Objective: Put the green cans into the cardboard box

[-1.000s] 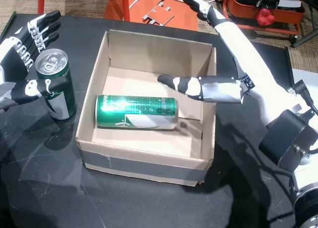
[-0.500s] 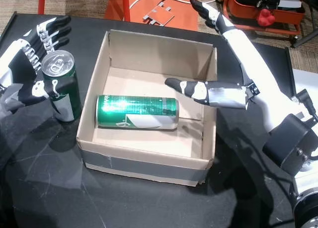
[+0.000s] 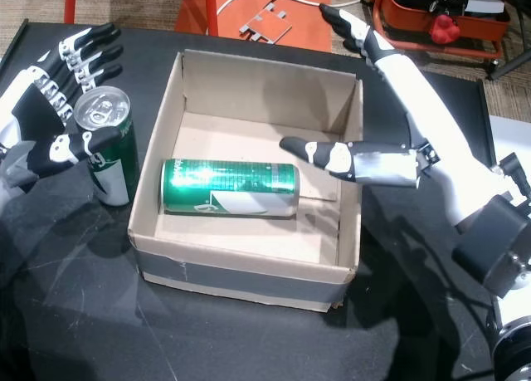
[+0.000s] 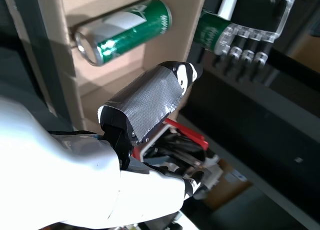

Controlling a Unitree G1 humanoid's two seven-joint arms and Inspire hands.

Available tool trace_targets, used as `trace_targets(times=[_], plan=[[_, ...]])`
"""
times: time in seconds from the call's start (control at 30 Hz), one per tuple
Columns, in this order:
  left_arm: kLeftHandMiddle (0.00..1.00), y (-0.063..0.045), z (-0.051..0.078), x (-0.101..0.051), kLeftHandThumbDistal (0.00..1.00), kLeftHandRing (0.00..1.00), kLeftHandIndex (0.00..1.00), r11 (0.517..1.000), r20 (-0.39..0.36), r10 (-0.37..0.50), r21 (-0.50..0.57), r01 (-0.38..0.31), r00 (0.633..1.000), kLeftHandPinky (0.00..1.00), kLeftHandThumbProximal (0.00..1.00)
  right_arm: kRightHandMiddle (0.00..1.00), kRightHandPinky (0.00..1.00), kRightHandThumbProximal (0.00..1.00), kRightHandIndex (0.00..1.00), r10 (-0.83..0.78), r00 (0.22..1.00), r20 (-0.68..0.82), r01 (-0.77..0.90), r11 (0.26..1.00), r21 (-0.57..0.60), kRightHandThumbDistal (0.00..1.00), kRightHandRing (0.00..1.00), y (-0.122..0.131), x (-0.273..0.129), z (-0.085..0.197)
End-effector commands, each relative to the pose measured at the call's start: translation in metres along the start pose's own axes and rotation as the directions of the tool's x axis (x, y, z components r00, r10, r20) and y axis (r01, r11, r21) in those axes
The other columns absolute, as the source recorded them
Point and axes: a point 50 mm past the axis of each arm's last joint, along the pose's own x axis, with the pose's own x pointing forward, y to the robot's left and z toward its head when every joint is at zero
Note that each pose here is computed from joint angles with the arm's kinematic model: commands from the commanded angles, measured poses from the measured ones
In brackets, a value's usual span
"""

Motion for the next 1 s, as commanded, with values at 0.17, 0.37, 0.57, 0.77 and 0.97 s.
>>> trace_targets(times=[0.17,0.37,0.57,0.77,0.97], plan=[[0.91,0.001,-0.009,-0.008,1.0,0.91,0.93,0.999,-0.052,0.023,-0.045,-0.025,0.998,0.87,0.14,1.0,1.0,0.72,1.0,-0.03,0.997,0.078,0.027,0.999,0.039,1.0,1.0,-0.005,-0.01,0.004],[0.94,0.005,-0.015,-0.014,1.0,0.96,0.96,0.998,-0.139,0.043,-0.044,-0.05,0.989,0.88,0.12,1.0,1.0,0.72,1.0,-0.039,0.993,0.108,0.035,0.999,0.035,1.0,1.0,-0.008,-0.014,0.007],[0.93,0.006,-0.017,-0.011,1.0,0.96,0.95,0.999,-0.201,0.038,-0.024,-0.044,0.979,0.86,0.12,1.0,1.0,0.7,1.0,-0.039,0.99,0.138,0.034,0.999,0.04,1.0,1.0,-0.013,-0.019,0.009],[0.92,0.007,-0.018,-0.01,1.0,0.94,0.93,1.0,-0.259,0.015,0.011,-0.012,0.966,0.85,0.13,1.0,1.0,0.77,1.0,-0.068,0.979,0.192,0.066,0.998,0.013,1.0,1.0,-0.018,-0.026,0.014],[0.91,0.009,-0.019,-0.012,1.0,0.93,0.92,0.999,-0.262,0.034,-0.015,-0.039,0.965,0.85,0.11,1.0,1.0,0.77,1.0,-0.079,0.971,0.227,0.078,0.997,0.012,1.0,1.0,-0.019,-0.027,0.017]])
